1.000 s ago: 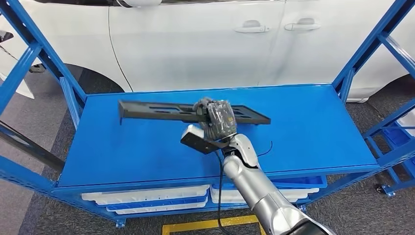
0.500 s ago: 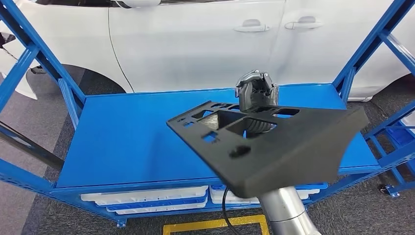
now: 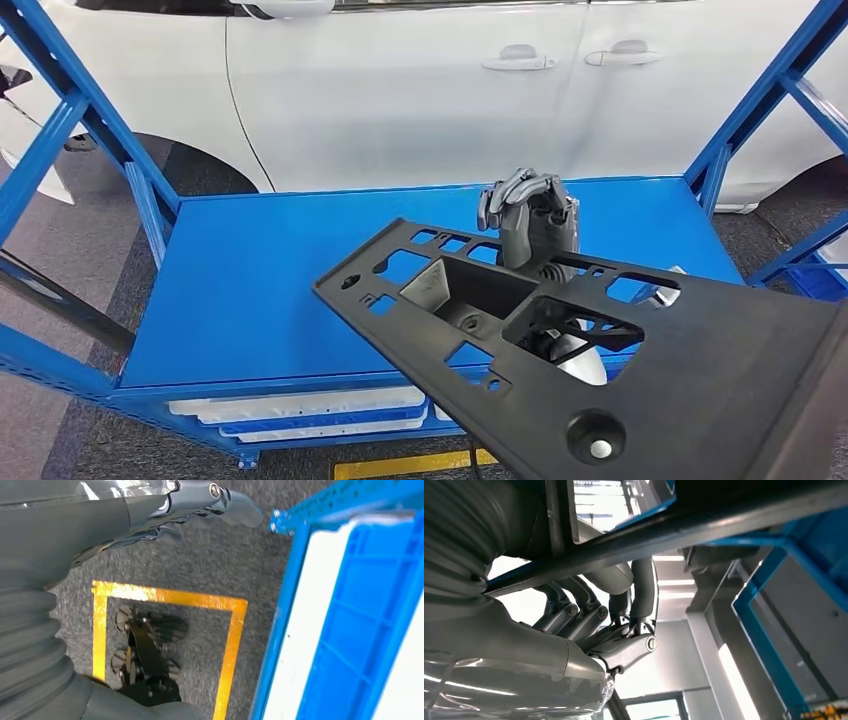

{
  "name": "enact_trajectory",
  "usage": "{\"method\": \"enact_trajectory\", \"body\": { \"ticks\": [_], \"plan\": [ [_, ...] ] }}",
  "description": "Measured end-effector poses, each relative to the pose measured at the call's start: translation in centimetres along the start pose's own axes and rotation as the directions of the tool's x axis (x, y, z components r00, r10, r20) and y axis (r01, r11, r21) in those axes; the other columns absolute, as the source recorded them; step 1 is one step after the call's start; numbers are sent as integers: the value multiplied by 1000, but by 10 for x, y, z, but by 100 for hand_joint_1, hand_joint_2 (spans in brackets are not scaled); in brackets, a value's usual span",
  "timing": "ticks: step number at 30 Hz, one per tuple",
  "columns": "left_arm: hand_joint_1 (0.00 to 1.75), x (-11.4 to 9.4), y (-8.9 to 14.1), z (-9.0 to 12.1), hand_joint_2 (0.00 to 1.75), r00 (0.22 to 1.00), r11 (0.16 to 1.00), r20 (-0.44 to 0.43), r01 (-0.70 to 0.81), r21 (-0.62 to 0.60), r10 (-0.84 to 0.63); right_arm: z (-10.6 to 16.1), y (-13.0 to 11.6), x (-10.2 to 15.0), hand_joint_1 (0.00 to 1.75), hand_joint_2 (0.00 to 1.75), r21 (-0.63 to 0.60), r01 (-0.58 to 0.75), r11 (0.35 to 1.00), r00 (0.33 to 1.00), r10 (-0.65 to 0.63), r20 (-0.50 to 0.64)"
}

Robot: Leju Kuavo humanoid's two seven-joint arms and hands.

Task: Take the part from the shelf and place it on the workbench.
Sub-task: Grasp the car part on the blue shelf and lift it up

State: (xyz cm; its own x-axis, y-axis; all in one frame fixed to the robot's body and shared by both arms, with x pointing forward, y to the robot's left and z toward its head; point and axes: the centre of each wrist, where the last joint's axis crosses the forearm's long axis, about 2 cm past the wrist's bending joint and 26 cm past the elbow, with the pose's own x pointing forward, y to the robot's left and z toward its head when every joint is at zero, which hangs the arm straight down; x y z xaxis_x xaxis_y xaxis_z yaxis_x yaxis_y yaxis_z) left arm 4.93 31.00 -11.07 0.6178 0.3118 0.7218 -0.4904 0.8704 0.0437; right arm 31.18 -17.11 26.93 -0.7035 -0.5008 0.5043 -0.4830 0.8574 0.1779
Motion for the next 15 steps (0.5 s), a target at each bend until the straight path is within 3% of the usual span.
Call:
{"method": "enact_trajectory", "body": {
  "ticks": [15],
  "plan": [
    [0,0,-2,0,175,999,1000,36,-10,-27,11,7,6,13,175,175,179,54,982,998,-57,9]
  ]
}}
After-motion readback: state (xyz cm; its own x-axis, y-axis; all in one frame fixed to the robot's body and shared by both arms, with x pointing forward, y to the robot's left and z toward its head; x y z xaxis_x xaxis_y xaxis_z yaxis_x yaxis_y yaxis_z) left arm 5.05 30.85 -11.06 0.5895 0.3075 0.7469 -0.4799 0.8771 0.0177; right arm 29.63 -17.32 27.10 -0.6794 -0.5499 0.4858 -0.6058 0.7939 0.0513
